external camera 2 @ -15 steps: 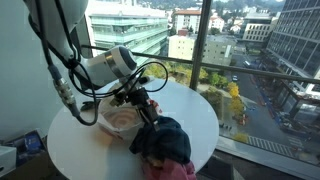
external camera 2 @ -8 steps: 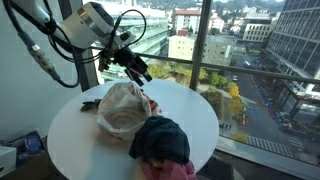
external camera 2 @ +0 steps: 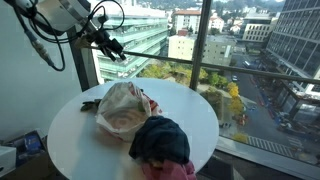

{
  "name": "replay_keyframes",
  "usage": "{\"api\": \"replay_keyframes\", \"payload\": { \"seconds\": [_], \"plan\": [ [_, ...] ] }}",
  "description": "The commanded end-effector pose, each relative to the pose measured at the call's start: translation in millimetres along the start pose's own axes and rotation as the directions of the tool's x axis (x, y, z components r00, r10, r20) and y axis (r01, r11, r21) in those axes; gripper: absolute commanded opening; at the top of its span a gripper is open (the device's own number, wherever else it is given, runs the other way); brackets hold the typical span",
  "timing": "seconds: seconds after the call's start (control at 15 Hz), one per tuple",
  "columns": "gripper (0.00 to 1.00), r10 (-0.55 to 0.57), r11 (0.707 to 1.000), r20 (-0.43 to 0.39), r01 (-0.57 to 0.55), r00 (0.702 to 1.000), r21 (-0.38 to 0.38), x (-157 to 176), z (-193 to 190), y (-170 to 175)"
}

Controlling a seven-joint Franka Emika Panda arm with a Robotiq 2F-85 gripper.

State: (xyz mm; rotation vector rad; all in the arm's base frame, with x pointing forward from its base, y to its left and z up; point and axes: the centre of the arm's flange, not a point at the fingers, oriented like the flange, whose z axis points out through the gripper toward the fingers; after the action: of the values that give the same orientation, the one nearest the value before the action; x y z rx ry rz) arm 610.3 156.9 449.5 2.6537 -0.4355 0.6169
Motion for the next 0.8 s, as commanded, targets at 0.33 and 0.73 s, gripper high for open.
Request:
{"api": "replay_keyframes", "payload": {
  "seconds": [0.33, 0.73],
  "plan": [
    [1.00, -0.229, 0.918, 0.030, 0.205, 0.973, 0.339, 18, 67, -152],
    [1.00, -0.291, 0.904, 0.140, 0.224, 0.946, 0.363, -12, 134, -162]
  ]
}}
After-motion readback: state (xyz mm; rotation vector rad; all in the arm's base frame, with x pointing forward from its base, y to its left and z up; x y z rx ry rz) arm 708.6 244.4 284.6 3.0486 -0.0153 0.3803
